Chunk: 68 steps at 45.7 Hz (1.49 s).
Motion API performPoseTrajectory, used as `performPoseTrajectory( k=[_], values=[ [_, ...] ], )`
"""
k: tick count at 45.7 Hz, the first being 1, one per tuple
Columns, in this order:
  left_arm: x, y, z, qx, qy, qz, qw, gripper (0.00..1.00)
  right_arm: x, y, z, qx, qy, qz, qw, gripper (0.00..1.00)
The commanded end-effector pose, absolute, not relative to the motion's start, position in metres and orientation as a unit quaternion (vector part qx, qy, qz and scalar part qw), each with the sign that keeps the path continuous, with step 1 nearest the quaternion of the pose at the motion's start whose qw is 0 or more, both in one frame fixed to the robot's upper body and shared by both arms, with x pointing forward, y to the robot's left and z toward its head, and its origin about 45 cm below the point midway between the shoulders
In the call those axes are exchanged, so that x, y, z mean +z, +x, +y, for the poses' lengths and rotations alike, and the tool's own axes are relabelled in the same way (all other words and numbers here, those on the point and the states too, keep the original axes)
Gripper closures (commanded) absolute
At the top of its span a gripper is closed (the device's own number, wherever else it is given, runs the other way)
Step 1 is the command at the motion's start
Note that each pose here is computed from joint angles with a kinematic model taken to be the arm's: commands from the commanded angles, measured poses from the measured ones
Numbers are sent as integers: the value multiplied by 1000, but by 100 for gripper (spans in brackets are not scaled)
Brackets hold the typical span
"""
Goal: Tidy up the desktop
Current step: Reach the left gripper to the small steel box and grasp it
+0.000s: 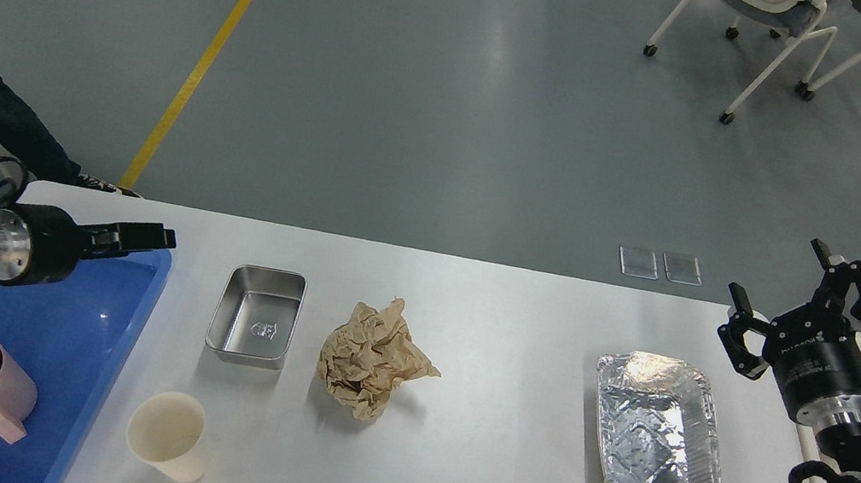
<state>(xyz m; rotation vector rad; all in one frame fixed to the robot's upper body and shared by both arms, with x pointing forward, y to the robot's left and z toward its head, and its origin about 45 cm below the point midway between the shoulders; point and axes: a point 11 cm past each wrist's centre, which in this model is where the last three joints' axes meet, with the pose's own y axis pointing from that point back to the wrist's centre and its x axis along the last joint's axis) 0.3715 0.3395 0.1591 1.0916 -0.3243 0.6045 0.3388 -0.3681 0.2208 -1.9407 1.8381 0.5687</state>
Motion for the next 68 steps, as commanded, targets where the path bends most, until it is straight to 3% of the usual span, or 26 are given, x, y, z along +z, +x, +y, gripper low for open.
performPoseTrajectory(
  k=[1,13,24,33,39,44,53,59,68],
  values=[
    [134,378,299,253,503,-151,812,3,223,339,-372,199,-696,661,199,0],
    [93,380,272,218,538,-139,802,3,228,338,-383,186,-696,667,189,0],
    [96,388,269,224,544,-150,795,4,228,339,-383,186,-696,667,189,0],
    [88,385,276,217,562,-156,783,15,228,339,-383,187,-696,667,189,0],
    [80,379,279,209,575,-170,772,24,227,338,-383,187,-696,668,188,0],
    [75,377,278,204,581,-175,768,38,227,338,-384,187,-695,668,189,0],
    [68,373,283,202,593,-179,759,51,228,338,-385,186,-694,669,189,0],
    [65,372,286,200,598,-180,755,75,229,339,-384,186,-694,669,190,0],
    [66,375,285,202,598,-180,755,96,229,339,-384,186,-694,669,190,0]
  ],
)
